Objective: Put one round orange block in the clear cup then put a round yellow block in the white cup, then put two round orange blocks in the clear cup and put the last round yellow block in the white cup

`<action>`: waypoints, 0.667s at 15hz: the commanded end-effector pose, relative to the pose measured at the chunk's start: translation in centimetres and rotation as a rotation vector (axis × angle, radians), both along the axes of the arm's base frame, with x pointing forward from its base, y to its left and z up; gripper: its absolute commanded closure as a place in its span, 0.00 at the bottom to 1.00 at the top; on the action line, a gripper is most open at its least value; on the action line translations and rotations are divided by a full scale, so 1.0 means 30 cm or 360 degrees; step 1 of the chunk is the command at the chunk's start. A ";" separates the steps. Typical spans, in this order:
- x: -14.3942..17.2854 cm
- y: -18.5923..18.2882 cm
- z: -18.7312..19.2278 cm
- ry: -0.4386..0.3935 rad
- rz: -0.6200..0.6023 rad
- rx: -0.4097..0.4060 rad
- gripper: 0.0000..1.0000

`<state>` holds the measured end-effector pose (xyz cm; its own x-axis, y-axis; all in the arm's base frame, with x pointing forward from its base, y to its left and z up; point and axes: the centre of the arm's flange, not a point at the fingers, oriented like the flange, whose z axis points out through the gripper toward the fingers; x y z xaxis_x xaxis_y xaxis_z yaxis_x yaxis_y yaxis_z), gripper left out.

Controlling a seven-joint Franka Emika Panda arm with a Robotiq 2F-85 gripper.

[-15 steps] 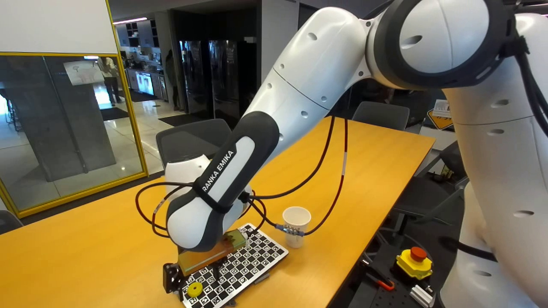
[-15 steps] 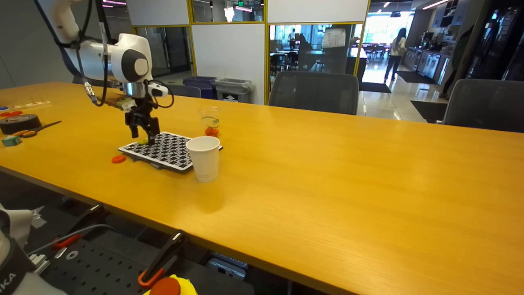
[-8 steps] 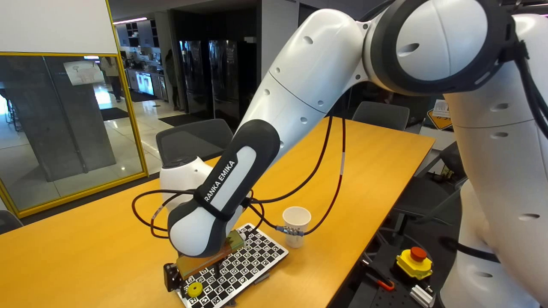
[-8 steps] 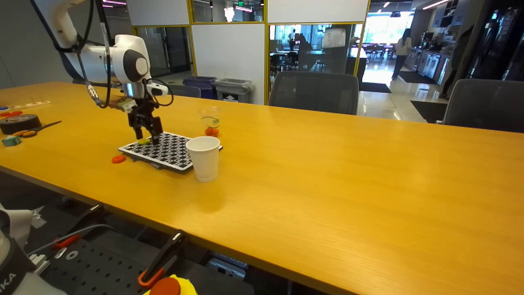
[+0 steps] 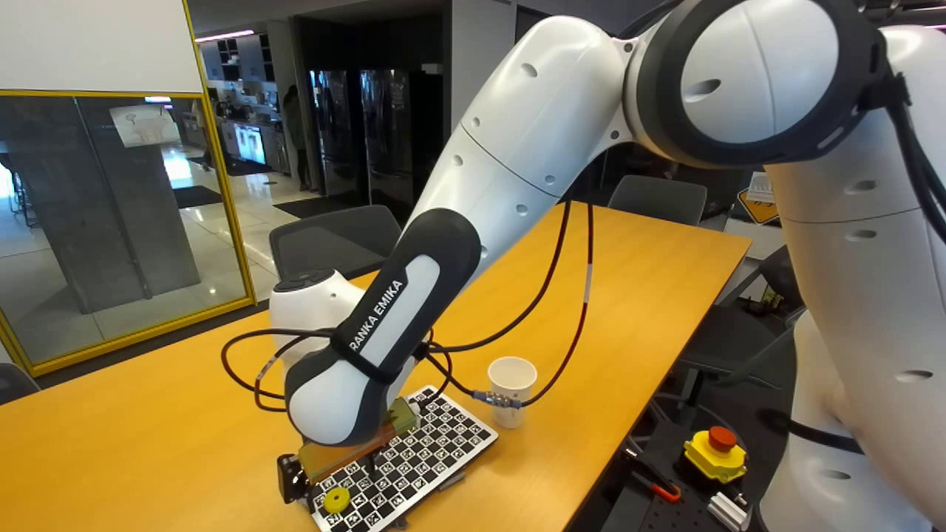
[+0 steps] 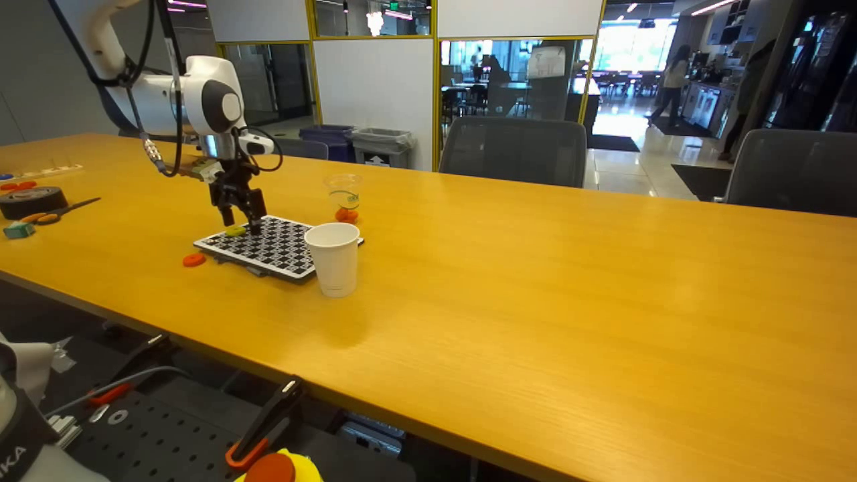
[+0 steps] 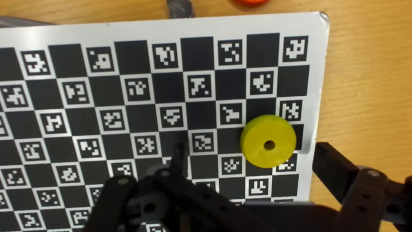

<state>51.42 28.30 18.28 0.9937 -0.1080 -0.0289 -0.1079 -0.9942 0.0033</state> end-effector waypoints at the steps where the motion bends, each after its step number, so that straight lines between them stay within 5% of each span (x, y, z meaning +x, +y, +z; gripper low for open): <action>1: 0.017 0.027 0.002 -0.0033 -0.0012 0.0005 0.00; 4: 0.019 0.027 0.001 -0.0033 -0.0011 0.0006 0.00; 5: 0.019 0.026 0.002 -0.0035 -0.0004 0.0007 0.25; 6: 0.018 0.026 0.002 -0.0033 -0.0009 0.0007 0.26; 10: 0.016 0.022 0.007 -0.0030 -0.0012 0.0019 0.58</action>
